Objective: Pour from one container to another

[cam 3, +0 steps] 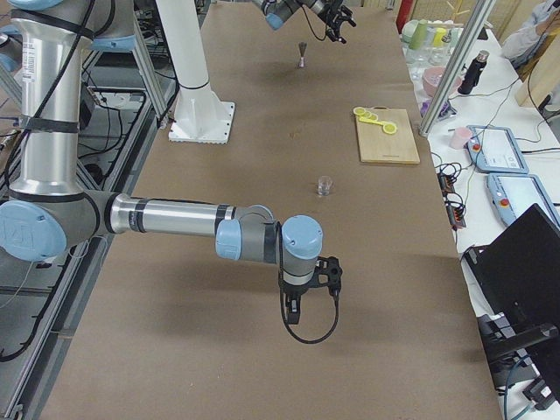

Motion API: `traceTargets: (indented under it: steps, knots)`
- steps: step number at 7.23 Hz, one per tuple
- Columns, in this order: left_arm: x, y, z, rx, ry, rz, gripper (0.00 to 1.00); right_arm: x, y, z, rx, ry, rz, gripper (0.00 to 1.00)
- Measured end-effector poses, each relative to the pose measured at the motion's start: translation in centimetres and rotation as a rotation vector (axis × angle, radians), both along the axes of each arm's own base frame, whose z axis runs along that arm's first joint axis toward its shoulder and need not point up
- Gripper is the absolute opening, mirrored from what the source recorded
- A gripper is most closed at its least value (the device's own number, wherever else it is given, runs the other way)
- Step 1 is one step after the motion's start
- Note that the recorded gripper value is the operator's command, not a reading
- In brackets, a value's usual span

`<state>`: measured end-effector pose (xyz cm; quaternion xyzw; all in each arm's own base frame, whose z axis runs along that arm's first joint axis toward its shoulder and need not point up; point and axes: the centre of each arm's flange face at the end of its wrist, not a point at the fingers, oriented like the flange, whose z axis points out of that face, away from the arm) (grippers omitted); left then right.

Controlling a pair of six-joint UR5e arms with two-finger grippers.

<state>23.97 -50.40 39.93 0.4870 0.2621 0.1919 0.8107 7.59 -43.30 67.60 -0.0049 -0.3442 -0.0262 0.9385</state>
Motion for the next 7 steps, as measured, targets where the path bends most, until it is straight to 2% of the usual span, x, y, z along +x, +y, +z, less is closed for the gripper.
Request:
traceTargets:
  steps: [1,2,5,7]
  knots:
    - [-2.5,1.4,4.0,-0.075,0.002,0.075,0.99,0.0,-0.1,-0.1,0.000,0.000,0.001,1.00]
    - [-4.8,2.7,7.8,-0.151,-0.002,0.115,0.99,-0.1,-0.2,-0.3,0.003,-0.001,0.002,1.00]
    - [-11.4,3.2,15.6,-0.318,-0.006,0.080,0.99,-0.1,-1.2,-1.4,0.029,-0.005,-0.002,1.00]
    - [-16.2,2.8,19.3,-0.423,0.037,0.044,0.99,-0.2,-1.8,-2.0,0.046,-0.002,-0.008,1.00]
